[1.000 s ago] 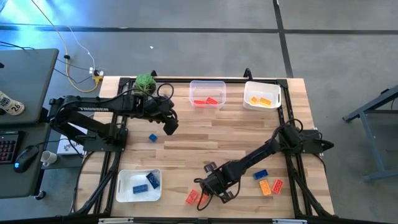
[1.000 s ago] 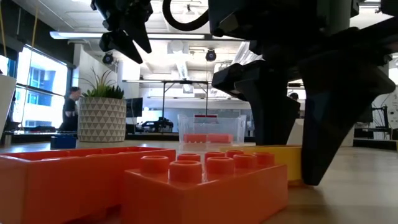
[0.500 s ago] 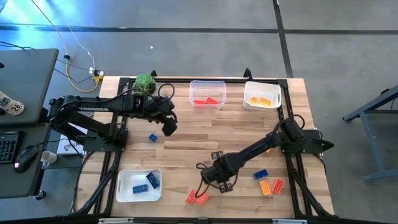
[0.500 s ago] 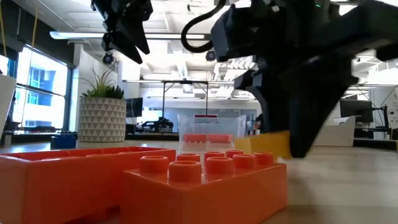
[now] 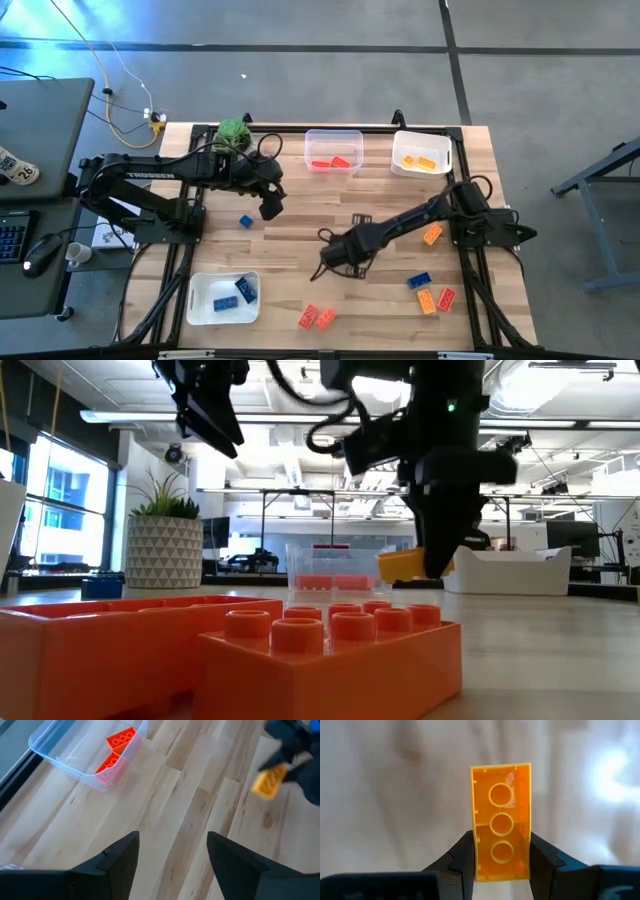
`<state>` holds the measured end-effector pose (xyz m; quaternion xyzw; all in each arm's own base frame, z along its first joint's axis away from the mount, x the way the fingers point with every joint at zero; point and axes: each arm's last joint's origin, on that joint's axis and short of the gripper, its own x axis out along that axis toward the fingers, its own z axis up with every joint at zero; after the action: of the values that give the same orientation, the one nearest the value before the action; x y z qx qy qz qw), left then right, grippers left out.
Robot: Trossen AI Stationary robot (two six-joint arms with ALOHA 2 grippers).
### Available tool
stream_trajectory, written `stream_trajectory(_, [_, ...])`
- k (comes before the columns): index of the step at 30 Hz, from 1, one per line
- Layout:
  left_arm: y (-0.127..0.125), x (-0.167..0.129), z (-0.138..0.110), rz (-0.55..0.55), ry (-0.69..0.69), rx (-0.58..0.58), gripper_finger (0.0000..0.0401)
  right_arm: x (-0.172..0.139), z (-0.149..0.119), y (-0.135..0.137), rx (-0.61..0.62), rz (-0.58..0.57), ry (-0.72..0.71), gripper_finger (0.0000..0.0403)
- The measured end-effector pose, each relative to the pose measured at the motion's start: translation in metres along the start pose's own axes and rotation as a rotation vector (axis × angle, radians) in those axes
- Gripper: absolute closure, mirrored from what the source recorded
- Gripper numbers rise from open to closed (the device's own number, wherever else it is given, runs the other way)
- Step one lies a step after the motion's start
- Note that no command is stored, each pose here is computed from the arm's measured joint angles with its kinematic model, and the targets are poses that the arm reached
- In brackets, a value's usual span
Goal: Sort & place blocks by color
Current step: Put the yellow game piece into the top white bin
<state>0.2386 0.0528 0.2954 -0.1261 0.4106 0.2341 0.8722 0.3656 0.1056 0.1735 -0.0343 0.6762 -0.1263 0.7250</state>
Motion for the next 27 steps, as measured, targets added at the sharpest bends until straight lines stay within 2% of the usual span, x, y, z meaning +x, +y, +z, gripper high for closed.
stream_trajectory(19, [0.0, 0.0, 0.0, -0.002, 0.0, 0.16, 0.0182, 0.002, -0.02, -0.083, 0.298, -0.445, 0.346, 0.0293])
stream_trajectory(27, [0.0, 0.0, 0.0, -0.002, 0.0, 0.193, 0.0182, -0.002, -0.019, -0.107, 0.329, -0.474, 0.318, 0.0293])
